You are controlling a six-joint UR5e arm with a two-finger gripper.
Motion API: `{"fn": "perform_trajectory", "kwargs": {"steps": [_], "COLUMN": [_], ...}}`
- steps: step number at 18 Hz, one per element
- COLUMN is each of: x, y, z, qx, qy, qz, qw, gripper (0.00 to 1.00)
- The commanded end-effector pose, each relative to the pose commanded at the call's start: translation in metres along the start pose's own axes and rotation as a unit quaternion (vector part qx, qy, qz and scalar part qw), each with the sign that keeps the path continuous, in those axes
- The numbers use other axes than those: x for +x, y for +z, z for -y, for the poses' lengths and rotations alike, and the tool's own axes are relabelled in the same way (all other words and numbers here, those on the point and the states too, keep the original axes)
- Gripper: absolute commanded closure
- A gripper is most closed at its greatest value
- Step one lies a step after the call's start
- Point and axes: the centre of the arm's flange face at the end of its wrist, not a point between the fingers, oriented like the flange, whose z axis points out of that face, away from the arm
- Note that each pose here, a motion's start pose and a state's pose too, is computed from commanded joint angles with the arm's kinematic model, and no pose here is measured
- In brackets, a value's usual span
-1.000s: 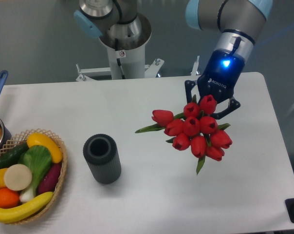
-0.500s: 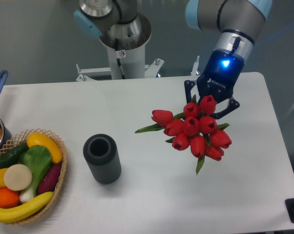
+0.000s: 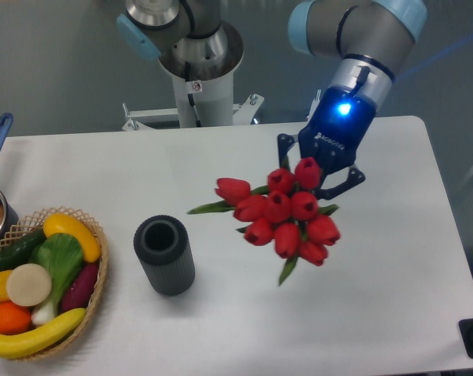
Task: Insert the flowers into the vase
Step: 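Carry the tulip bunch toward the black vase, stems angled down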
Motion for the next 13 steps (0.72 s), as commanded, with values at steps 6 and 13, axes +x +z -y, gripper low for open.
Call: {"fn": "perform_trajectory", "kwargs": {"steps": [6, 13], "x": [0.029, 0.054], "y": [0.033, 0.053], "z": [0.012, 0.010], "qx": [0.045, 0.080], "qy": [0.005, -0.002], "qz": [-0.064, -0.112], "qw": [0.9969, 0.9905], "gripper": [0.81, 0.81]}}
